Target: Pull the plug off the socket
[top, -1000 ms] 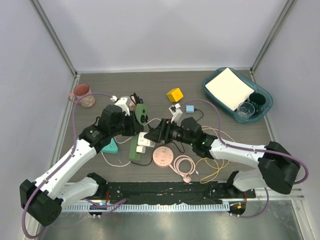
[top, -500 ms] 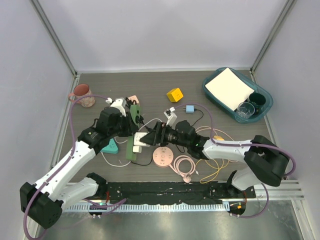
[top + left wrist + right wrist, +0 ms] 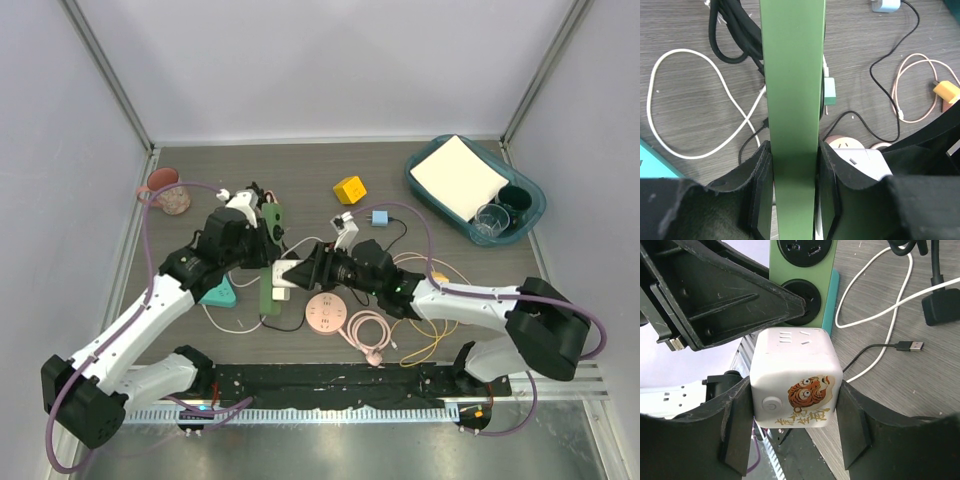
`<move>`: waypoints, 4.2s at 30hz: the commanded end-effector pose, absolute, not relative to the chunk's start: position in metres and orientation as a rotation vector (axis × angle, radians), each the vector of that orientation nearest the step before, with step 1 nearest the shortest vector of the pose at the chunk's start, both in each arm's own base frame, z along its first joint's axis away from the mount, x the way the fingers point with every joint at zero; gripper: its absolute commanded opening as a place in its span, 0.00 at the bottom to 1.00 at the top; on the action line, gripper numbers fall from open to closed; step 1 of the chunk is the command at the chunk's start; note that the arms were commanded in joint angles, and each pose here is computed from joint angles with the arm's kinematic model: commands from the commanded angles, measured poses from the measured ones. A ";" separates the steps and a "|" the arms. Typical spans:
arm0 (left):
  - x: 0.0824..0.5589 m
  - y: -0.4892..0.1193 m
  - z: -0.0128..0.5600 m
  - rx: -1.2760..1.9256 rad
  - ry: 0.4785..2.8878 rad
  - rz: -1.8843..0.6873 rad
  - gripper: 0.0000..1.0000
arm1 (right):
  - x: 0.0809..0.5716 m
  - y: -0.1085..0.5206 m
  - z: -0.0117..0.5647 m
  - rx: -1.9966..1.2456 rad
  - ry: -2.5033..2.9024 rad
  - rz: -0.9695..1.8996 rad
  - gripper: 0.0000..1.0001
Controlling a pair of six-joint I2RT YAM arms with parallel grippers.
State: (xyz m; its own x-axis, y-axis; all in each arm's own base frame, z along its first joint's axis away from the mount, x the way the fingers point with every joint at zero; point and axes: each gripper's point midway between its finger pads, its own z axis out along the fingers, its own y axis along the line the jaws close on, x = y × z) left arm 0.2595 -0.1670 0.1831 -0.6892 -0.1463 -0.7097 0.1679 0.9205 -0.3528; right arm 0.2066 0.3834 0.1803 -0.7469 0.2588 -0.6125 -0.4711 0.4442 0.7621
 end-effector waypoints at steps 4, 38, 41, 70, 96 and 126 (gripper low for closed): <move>0.286 -0.128 0.202 -0.015 2.174 -0.249 0.00 | 0.210 0.367 0.245 -0.177 1.769 1.479 0.01; 0.286 -0.131 0.188 0.043 2.218 -0.235 0.00 | 0.209 0.341 0.241 -0.251 1.783 1.525 0.01; 0.286 -0.130 0.182 0.041 2.246 -0.213 0.00 | 0.215 0.346 0.241 -0.302 1.834 1.338 0.01; 0.289 -0.129 0.169 0.011 2.292 -0.178 0.00 | 0.237 0.328 0.253 -0.292 1.871 1.247 0.01; 0.289 -0.119 0.219 -0.031 2.087 -0.224 0.00 | 0.453 0.319 0.107 0.118 2.126 1.012 0.53; 0.284 -0.143 0.204 -0.067 2.130 -0.401 0.00 | 0.241 0.370 0.222 -0.187 1.960 1.406 0.88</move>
